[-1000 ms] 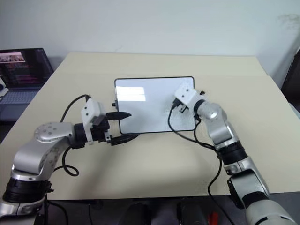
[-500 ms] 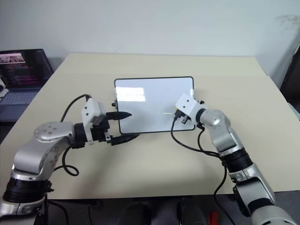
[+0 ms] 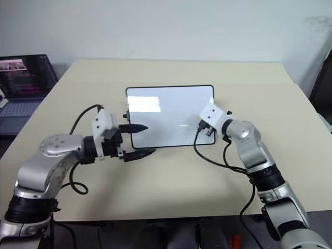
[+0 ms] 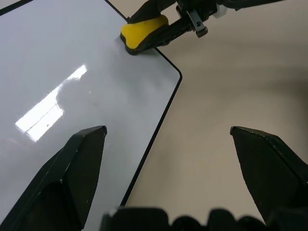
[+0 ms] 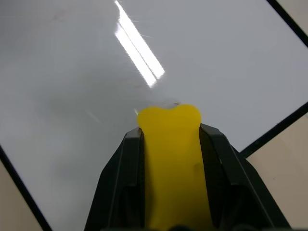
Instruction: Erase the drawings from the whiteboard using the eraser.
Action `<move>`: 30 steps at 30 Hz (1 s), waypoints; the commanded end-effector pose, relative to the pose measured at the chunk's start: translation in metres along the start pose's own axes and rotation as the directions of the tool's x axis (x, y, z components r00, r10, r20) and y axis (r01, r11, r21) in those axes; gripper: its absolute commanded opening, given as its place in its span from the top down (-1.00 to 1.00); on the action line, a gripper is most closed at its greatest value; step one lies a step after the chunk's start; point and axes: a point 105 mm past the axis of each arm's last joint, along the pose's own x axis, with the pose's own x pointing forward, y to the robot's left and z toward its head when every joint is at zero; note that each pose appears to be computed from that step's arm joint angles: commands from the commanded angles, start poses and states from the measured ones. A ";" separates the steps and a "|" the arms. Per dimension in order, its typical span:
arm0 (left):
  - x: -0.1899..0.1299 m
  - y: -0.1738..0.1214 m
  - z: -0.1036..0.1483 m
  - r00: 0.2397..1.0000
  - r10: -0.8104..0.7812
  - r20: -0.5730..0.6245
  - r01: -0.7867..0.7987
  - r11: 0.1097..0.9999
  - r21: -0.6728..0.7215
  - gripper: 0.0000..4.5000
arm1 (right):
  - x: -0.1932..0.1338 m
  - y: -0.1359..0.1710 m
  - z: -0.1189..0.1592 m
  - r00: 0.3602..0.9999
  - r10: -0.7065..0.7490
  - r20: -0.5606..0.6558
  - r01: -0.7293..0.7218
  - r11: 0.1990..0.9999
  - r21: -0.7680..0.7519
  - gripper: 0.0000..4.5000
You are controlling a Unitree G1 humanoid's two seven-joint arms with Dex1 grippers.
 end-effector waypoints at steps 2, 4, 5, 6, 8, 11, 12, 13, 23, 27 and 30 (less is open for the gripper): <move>-0.001 0.001 0.010 1.000 0.001 0.023 -0.002 0.999 0.039 -1.00 | 0.004 -0.016 0.009 0.994 -0.103 0.035 0.103 0.995 0.007 0.47; -0.001 0.001 0.010 1.000 0.003 0.022 -0.004 0.999 0.040 -1.00 | 0.005 -0.019 0.013 0.991 -0.124 0.051 0.124 0.992 0.011 0.47; -0.001 0.001 0.010 1.000 0.003 0.023 -0.004 0.999 0.040 -1.00 | 0.006 -0.020 0.015 0.990 -0.127 0.057 0.126 0.992 0.010 0.47; -0.001 0.000 0.010 1.000 0.002 0.023 -0.003 0.999 0.040 -1.00 | 0.006 -0.019 0.016 0.990 -0.127 0.062 0.126 0.992 0.010 0.47; -0.001 0.000 0.010 1.000 0.002 0.023 -0.003 0.999 0.039 -1.00 | 0.008 -0.017 0.018 0.990 -0.119 0.068 0.119 0.993 0.013 0.47; 0.000 -0.001 0.011 1.000 0.001 0.028 -0.002 0.999 0.039 -1.00 | 0.003 -0.015 0.020 0.988 -0.123 0.090 0.118 0.991 0.060 0.47; 0.000 -0.001 0.011 1.000 0.003 0.030 -0.004 0.999 0.040 -1.00 | -0.002 -0.017 0.023 0.985 -0.137 0.106 0.127 0.987 0.099 0.47; 0.000 -0.001 0.011 0.999 0.003 0.032 -0.005 0.999 0.040 -1.00 | -0.007 -0.019 0.025 0.981 -0.154 0.121 0.137 0.981 0.137 0.47; 0.010 -0.010 0.028 0.991 -0.063 0.121 0.054 0.996 0.076 -1.00 | -0.086 -0.008 -0.009 0.958 -0.286 0.010 0.258 0.877 0.405 0.47; 0.018 -0.026 0.030 0.971 -0.204 0.129 0.192 0.977 0.097 -1.00 | -0.107 0.010 -0.051 0.926 -0.341 -0.164 0.377 0.812 0.446 0.47; 0.022 -0.035 0.030 0.947 -0.296 0.122 0.281 0.952 0.125 -1.00 | -0.109 0.015 -0.066 0.904 -0.367 -0.217 0.427 0.765 0.482 0.47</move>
